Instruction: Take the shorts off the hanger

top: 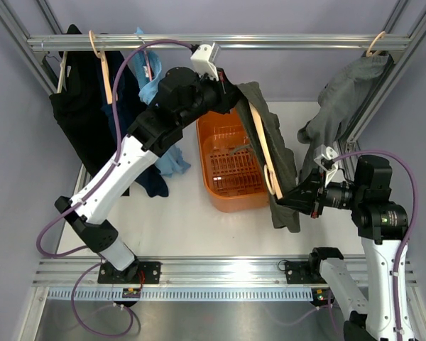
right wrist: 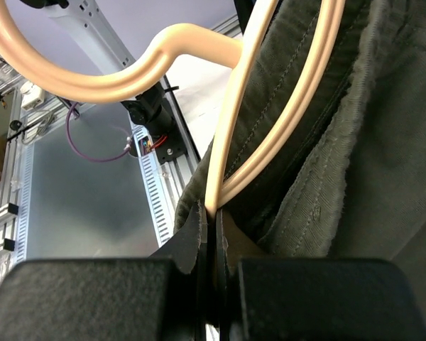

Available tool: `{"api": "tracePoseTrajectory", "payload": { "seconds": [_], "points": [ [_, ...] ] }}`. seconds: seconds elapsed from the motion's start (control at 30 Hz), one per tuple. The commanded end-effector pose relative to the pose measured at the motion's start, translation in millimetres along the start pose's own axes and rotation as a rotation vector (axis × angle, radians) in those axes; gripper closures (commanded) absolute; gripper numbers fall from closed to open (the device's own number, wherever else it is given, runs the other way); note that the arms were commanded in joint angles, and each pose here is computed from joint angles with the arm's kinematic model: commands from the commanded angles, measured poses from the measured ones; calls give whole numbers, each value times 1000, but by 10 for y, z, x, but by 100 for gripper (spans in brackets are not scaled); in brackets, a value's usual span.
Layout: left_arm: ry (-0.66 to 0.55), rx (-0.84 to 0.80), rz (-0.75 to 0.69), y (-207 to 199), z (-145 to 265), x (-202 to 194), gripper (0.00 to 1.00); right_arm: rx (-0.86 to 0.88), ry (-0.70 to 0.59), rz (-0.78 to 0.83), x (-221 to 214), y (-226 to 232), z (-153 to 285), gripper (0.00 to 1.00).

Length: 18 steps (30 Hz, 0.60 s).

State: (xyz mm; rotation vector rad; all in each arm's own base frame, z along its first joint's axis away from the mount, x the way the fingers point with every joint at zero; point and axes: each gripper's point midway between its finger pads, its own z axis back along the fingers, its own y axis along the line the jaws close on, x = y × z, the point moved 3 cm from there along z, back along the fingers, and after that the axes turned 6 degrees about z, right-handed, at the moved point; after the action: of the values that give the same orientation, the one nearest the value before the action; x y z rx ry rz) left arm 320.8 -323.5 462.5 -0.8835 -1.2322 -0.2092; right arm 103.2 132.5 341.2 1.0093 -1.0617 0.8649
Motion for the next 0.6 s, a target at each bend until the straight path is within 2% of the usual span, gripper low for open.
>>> {"api": "tracePoseTrajectory", "payload": {
  "seconds": [0.0, 0.1, 0.27, 0.43, 0.57],
  "points": [
    [-350, 7, 13, -38, 107, 1050, 100, 125, 6, -43, -43, 272, -37, 100],
    [-343, 43, 23, 51, 26, 1059, 100, 148, 14, -22, -43, 293, -95, 100],
    [-325, 146, 68, 491, -62, 1061, 100, 159, 47, 66, -62, 263, -153, 100],
    [-261, 157, 69, 801, -146, 994, 100, 188, 80, 80, -126, 275, -163, 100],
    [-233, 112, 81, 818, -200, 973, 100, 206, 121, 81, -194, 259, -199, 100]
  ]
}}
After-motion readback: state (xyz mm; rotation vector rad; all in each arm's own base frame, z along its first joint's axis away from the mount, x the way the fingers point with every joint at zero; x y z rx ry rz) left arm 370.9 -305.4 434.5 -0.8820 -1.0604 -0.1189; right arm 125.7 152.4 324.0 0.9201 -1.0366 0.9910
